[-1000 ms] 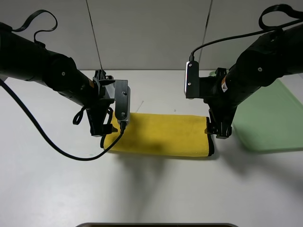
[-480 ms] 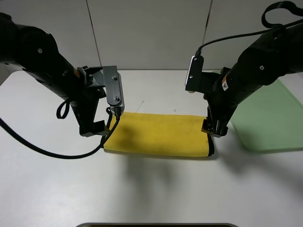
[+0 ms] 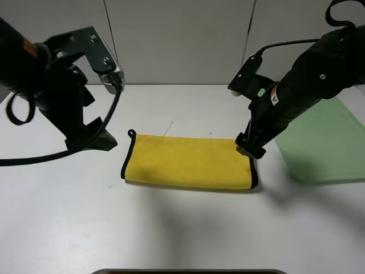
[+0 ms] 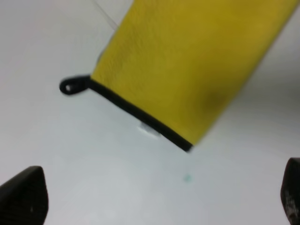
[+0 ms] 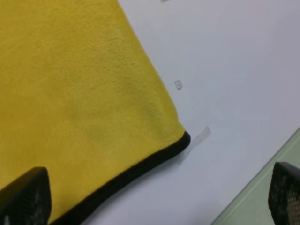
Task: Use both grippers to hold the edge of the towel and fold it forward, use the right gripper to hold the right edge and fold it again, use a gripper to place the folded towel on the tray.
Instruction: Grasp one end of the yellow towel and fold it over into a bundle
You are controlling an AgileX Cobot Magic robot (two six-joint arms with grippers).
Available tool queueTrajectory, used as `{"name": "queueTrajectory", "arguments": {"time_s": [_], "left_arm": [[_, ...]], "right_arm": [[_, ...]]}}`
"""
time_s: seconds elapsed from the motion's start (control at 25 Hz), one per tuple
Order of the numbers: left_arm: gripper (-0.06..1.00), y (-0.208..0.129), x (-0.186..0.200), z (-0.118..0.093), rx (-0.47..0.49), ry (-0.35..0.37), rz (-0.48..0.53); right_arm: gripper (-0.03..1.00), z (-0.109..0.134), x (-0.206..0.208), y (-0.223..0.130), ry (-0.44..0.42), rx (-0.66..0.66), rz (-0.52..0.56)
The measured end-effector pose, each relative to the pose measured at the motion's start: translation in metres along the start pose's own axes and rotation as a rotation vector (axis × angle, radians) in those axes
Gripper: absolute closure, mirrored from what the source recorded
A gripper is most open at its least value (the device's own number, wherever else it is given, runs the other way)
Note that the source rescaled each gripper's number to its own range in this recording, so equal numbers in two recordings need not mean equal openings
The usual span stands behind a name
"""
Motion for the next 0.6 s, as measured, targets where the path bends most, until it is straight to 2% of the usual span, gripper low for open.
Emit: {"name": "queueTrajectory", "arguments": {"time_s": [0.24,0.6], "left_arm": [[-0.05,-0.018,0.060,-0.015,0.115,0.011,-0.046],[-0.05,-0.072,0.127,-0.048,0.323,0.068,-0.255]], "right_arm": [[-0.03,0.001,0.000,-0.002,0.006,-0.031,0.015],[-0.03,0.004,0.000,-0.002,0.021,-0.065,0.012]]}}
Point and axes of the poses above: a point on each arm's last joint axis where the gripper is mounted, x pointing back along that axis away from the gripper, z along the wrist's bending axis when the last joint is at zero, y = z × x, the point moved 8 cm from there along -x, pointing out along that axis toward the gripper, and after that the axes turned 2 degrees about x, right-handed, at the moved point
